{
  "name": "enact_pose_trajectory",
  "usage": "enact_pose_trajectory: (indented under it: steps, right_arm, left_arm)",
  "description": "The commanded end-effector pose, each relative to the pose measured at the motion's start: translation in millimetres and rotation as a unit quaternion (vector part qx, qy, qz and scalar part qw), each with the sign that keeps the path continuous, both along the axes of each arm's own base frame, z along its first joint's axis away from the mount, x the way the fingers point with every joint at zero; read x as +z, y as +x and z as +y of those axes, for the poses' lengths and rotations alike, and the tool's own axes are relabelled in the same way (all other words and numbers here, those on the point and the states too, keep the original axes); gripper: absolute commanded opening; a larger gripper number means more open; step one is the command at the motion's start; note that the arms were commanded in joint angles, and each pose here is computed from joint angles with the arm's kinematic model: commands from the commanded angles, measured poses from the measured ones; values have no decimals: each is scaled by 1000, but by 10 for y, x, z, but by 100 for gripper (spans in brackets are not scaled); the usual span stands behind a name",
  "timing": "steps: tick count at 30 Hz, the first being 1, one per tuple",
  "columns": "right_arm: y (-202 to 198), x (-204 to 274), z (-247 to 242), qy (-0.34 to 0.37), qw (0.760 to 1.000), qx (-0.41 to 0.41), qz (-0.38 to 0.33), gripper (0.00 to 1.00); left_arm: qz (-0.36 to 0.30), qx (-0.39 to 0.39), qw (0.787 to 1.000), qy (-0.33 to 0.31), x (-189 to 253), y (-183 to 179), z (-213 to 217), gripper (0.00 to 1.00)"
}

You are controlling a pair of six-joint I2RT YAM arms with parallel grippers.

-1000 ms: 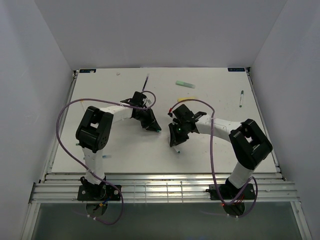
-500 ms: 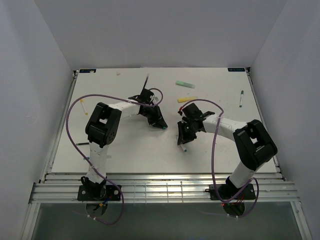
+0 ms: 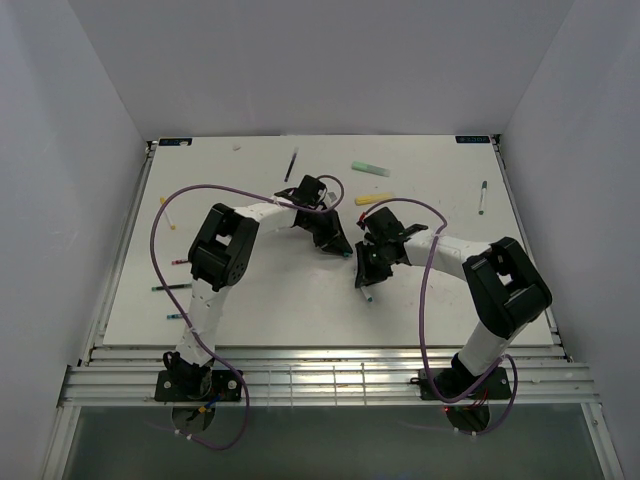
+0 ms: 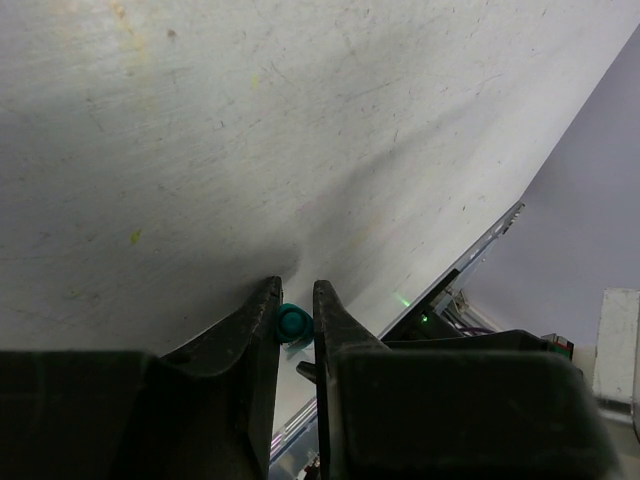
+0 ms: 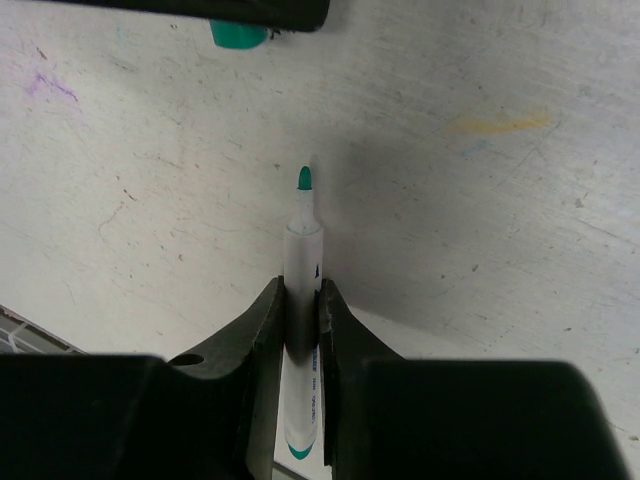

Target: Open the pen caps

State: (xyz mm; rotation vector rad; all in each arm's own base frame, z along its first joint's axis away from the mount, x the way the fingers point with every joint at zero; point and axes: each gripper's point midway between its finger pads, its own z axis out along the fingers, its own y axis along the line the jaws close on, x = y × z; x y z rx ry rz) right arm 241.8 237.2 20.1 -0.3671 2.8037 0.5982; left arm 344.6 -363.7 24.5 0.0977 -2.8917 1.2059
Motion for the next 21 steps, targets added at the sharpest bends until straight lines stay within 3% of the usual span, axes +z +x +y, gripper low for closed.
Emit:
enact_pose_trajectory:
  steps: [1, 8, 21]
  right_arm:
    - [77, -112, -15, -11, 1000, -11, -10, 8]
    - [95, -188, 40, -5, 1000, -16, 4, 15]
    - [-175, -348, -306, -36, 998, -41, 27, 18]
  left_arm:
    - [6, -4, 1000, -4, 15, -29, -37, 27]
    - [21, -3, 1000, 2, -75, -65, -21, 44]
    - [-3, -1, 1000, 30, -82, -11, 110, 53]
